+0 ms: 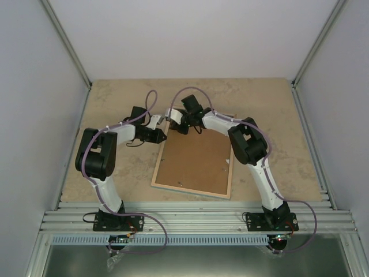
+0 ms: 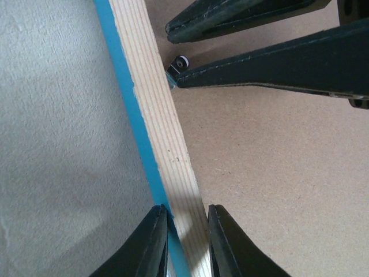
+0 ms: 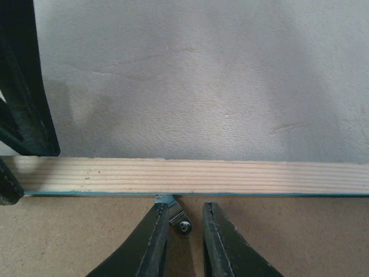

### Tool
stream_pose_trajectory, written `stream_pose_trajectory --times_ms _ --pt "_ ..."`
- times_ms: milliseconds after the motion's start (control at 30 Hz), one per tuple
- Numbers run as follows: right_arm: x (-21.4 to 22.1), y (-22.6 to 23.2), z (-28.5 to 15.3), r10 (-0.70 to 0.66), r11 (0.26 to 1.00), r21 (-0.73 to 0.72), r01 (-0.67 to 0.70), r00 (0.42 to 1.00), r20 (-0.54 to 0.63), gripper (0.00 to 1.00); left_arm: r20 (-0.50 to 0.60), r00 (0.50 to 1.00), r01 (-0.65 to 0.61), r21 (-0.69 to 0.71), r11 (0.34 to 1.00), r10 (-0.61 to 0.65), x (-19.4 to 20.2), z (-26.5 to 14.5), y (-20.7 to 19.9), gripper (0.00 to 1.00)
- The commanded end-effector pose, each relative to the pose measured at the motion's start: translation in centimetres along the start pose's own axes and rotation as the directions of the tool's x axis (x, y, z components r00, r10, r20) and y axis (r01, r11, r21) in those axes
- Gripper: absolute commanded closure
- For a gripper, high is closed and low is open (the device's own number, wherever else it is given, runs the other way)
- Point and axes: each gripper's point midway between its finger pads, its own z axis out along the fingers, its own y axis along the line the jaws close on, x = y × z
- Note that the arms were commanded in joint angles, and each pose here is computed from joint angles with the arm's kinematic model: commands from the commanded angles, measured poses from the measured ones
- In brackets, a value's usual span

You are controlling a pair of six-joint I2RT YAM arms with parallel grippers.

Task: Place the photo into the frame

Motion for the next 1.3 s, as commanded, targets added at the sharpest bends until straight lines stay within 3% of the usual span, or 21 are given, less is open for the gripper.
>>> stream_pose_trajectory --times_ms 0,800,1067,1267 --pt "3.9 2.1 1.6 0.008 0.992 -0.125 -0.018 0.997 -0.083 0.81 -0.141 0.990 0.008 0.080 0.997 0.004 4.0 1.3 -1.8 0.78" --pt "5.9 5.1 1.3 -0.059 0.946 -0.323 0.028 0.994 -0.088 0.78 -0.134 0.990 0.058 0.138 0.989 -0.039 4.2 1.8 -2.1 0.77" --pt "7.2 2.4 2.4 -0.004 0.988 -0.155 -0.024 0.984 -0.177 0.94 -0.136 0.990 0.064 0.149 0.987 -0.044 4.5 1.6 -2.5 0.82" --pt "8.0 0.7 2.8 0.066 0.996 -0.036 -0.076 0.971 -0.230 1.00 -0.155 0.987 0.069 0.160 0.985 -0.044 5.8 1.6 -2.9 0.85"
